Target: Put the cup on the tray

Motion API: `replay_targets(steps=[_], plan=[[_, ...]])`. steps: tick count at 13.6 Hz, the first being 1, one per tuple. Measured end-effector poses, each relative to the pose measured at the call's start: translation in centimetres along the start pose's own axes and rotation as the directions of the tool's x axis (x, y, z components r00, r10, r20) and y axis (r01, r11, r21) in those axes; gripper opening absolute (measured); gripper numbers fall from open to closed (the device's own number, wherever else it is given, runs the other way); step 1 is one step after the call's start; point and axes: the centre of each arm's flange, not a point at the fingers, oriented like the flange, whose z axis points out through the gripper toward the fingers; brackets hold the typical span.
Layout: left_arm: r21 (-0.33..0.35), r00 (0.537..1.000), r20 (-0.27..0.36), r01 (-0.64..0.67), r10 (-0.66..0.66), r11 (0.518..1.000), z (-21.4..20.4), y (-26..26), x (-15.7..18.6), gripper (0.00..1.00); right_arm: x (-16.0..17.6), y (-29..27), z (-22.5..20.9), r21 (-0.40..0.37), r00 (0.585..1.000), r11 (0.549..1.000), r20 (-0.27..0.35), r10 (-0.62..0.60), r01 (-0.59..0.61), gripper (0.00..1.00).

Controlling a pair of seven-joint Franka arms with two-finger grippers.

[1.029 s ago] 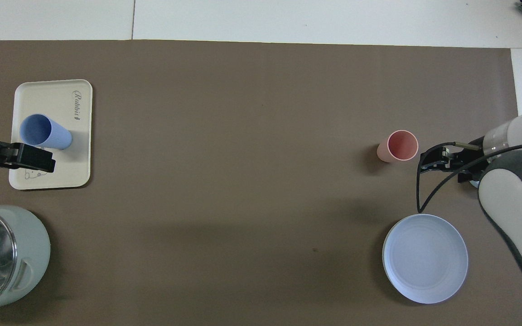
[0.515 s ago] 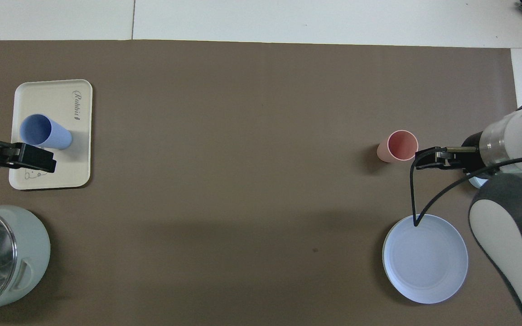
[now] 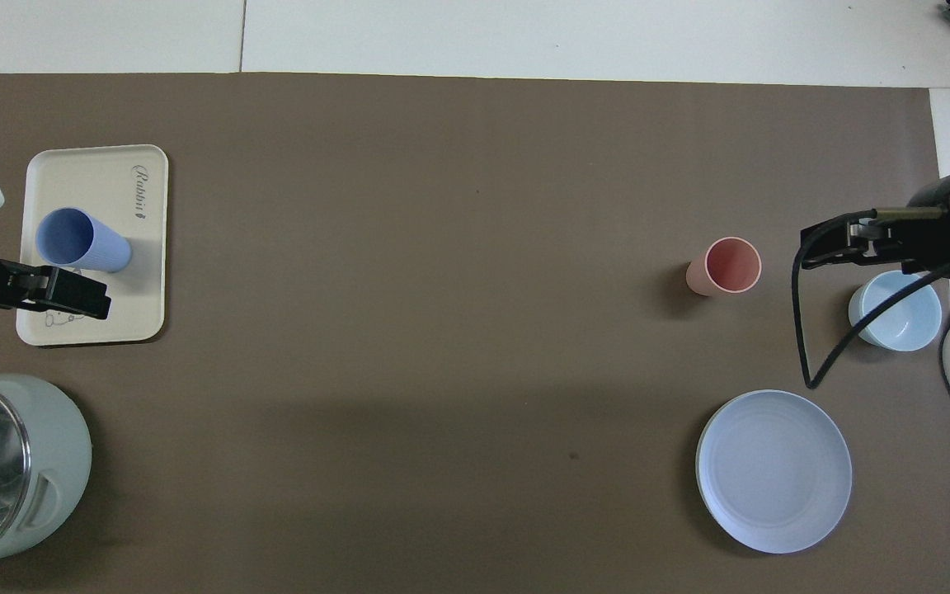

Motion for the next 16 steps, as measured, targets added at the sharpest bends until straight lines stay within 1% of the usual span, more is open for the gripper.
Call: replay_targets(steps=[10, 14, 16], plan=[[0.002, 1.0, -0.011, -0.007, 0.007, 1.0, 0.1, 0.0, -0.1, 1.0, 0.3, 2.0, 0.0, -0.001, 0.999, 0.999, 0.0, 0.036, -0.036, 1.0], [0.002, 1.0, -0.011, -0.007, 0.007, 1.0, 0.1, 0.0, -0.1, 1.0, 0.1, 2.1, -1.1, 0.002, 0.999, 0.999, -0.017, 0.038, -0.038, 1.0], [0.002, 1.0, -0.011, -0.007, 0.007, 1.0, 0.1, 0.0, -0.1, 1.0, -0.3, 3.2, -1.6, 0.0, 0.998, 0.998, -0.007, 0.056, -0.056, 1.0]])
